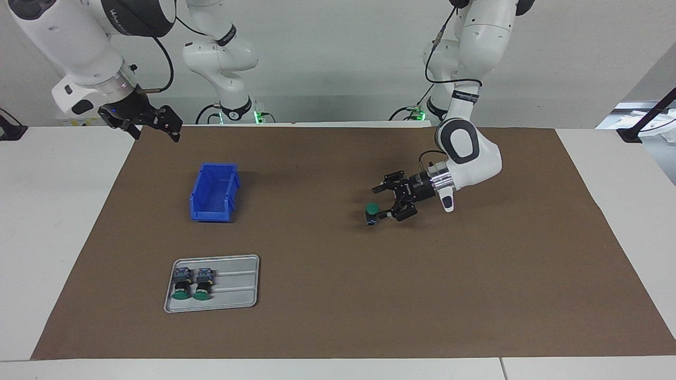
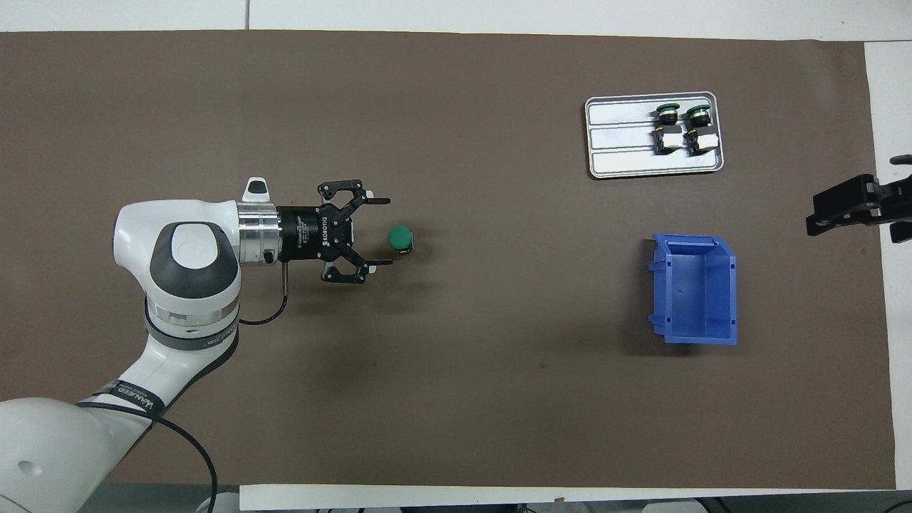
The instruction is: Place and press button with both arms
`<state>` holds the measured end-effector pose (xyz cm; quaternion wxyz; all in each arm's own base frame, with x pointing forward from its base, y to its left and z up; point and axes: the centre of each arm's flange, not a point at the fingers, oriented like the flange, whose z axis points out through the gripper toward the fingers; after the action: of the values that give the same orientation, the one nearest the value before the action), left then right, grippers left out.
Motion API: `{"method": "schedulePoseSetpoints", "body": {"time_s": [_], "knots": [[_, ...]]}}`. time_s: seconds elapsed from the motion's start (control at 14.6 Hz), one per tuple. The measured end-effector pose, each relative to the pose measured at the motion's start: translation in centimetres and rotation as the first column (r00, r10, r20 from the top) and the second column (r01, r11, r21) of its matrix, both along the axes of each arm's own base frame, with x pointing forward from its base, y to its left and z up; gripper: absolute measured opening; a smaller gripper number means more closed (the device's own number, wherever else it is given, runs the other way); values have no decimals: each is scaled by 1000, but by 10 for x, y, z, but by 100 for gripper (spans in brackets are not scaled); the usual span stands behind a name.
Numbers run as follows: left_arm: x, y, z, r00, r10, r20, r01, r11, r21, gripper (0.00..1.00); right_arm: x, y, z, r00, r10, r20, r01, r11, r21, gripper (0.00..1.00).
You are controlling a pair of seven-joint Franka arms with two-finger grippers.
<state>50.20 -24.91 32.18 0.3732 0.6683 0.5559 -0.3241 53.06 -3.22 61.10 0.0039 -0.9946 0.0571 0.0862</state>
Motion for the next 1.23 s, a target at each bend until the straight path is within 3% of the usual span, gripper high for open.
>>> {"method": "schedulePoseSetpoints", "body": {"time_s": [0.34, 0.68, 1.23], "knots": [[24, 14, 47, 995, -77, 65, 65, 983, 171, 100, 0, 0, 0, 1000, 0, 0, 0, 1000, 0, 100], [36, 28, 80, 969, -207, 133, 152, 930, 335, 100, 0, 0, 0, 1000, 0, 0, 0, 1000, 0, 100], [43, 31, 115, 893, -429, 137, 305, 799, 518, 100, 0, 0, 0, 1000, 0, 0, 0, 1000, 0, 100]]}}
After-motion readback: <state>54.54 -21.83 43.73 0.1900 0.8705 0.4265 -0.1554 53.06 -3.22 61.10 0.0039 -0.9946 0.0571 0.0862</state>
